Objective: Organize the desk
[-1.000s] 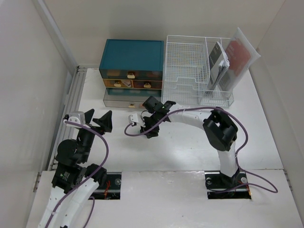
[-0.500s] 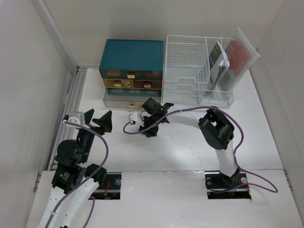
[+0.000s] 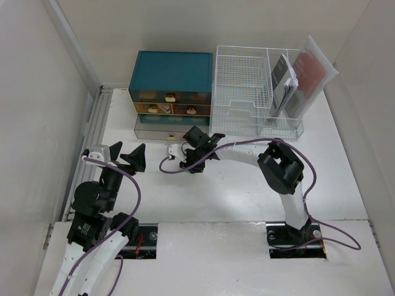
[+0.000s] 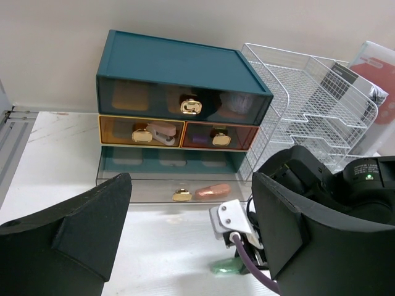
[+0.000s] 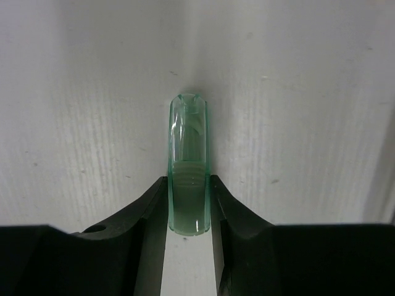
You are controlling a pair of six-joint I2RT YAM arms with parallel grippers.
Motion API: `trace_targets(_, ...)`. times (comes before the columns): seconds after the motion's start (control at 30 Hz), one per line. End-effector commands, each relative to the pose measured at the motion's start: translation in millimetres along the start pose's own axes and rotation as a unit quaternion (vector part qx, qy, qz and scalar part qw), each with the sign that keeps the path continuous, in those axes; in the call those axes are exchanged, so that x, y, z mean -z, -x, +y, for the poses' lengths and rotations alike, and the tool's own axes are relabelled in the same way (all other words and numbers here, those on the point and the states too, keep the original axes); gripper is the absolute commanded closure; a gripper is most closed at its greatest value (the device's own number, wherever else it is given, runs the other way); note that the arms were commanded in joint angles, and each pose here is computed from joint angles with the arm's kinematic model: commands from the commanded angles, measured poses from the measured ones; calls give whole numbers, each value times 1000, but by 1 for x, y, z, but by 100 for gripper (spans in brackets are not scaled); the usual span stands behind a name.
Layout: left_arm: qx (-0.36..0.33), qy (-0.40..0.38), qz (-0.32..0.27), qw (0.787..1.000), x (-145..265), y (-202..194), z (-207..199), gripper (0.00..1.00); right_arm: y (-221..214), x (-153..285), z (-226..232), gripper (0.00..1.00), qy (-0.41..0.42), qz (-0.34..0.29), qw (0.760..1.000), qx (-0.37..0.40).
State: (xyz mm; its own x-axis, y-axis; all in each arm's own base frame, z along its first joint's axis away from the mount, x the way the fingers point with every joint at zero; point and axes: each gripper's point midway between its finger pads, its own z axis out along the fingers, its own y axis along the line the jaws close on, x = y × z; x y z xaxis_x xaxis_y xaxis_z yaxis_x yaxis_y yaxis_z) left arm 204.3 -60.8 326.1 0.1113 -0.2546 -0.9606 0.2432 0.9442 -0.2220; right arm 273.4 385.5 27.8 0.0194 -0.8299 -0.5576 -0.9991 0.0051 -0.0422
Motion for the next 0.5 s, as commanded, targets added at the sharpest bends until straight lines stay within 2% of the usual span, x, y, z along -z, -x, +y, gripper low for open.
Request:
trace_targets(0.0, 2, -5, -26, 1000, 2, 13, -2, 24, 46, 41, -37, 88, -92, -33, 995, 28)
trace_targets(0.13, 2, -5, -26, 1000, 2, 13, -2, 24, 85, 85, -81, 88, -199, -56, 977, 54)
trace_targets(0.3, 2, -5, -26, 1000, 2, 13, -2, 24, 110, 126, -117, 88, -301, -65, 950, 57)
trace_targets(0.47, 2, -5, -26, 1000, 2, 13, -2, 24, 113, 131, -144, 87, -360, -48, 930, 48)
